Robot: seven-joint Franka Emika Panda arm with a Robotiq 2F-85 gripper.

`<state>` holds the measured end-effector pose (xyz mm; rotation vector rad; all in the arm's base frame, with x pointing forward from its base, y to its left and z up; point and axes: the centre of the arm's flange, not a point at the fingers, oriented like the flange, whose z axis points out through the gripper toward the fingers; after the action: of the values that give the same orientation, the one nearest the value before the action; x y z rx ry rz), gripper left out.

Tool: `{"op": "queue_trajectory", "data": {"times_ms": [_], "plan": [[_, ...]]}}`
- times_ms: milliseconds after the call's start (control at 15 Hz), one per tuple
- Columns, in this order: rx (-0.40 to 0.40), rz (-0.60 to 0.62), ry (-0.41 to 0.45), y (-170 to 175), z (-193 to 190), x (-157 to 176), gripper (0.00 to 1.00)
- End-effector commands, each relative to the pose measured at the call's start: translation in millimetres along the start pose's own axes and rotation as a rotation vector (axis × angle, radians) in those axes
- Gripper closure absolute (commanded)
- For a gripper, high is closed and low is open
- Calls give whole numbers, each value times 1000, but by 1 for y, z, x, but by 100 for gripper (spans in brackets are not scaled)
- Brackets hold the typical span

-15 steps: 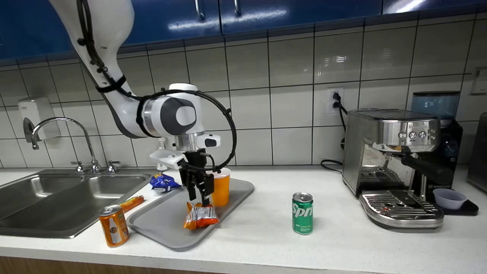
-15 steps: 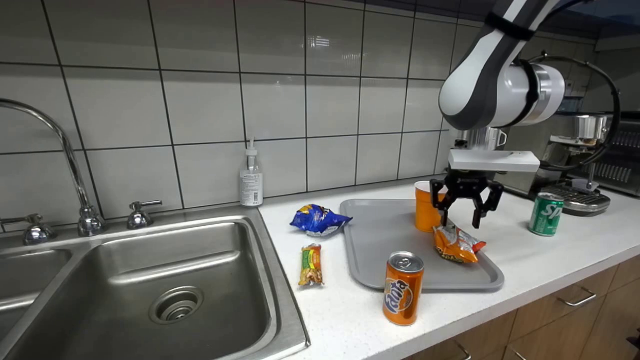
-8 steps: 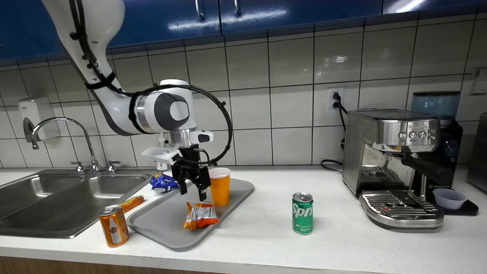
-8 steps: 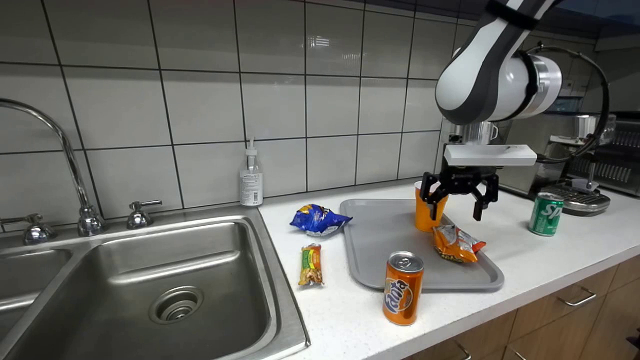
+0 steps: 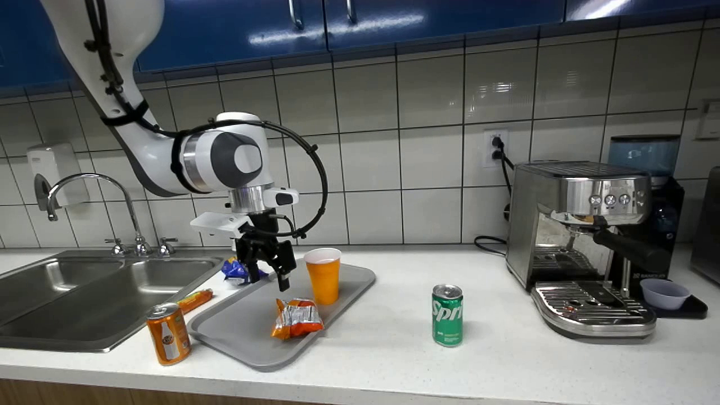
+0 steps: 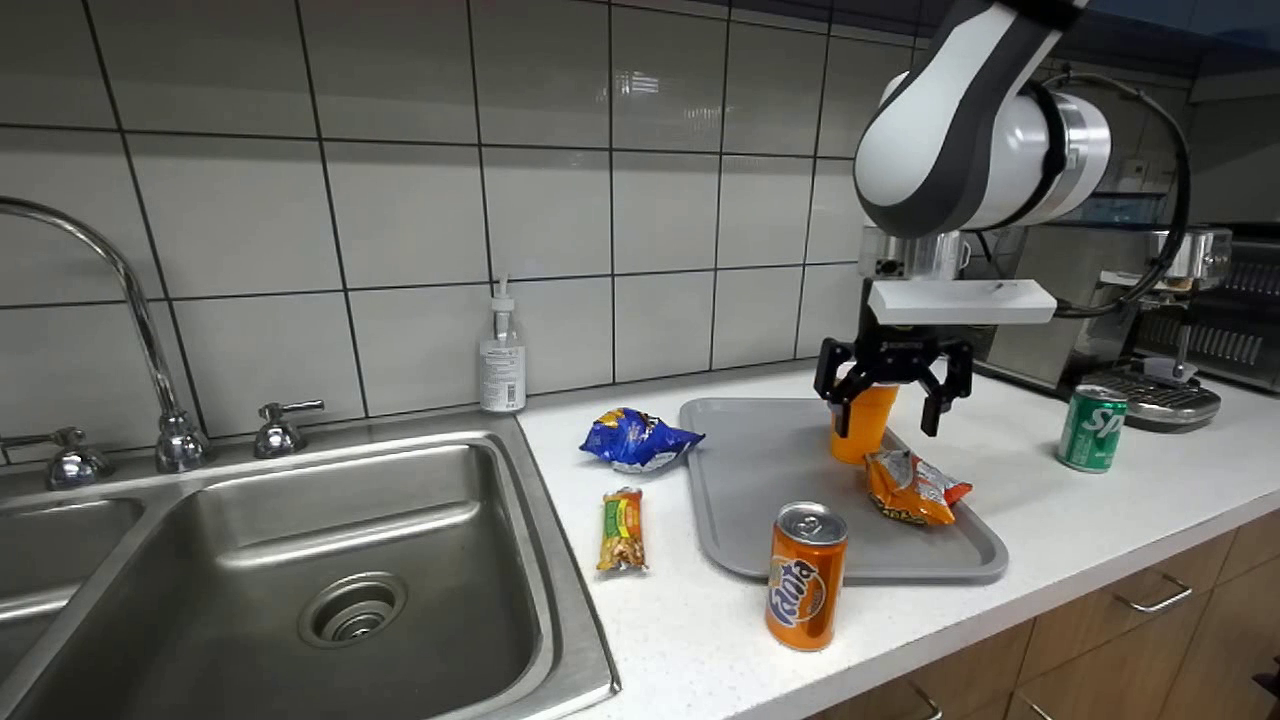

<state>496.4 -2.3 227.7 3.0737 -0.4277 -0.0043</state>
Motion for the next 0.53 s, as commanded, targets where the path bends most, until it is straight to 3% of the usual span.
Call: {"op": "queue_trajectory", "data": {"times_ms": [0,467], "plan": [[14,-53,7,-16,-13,-14,0],[37,-131,-6,-36,-17,-21,0]]}}
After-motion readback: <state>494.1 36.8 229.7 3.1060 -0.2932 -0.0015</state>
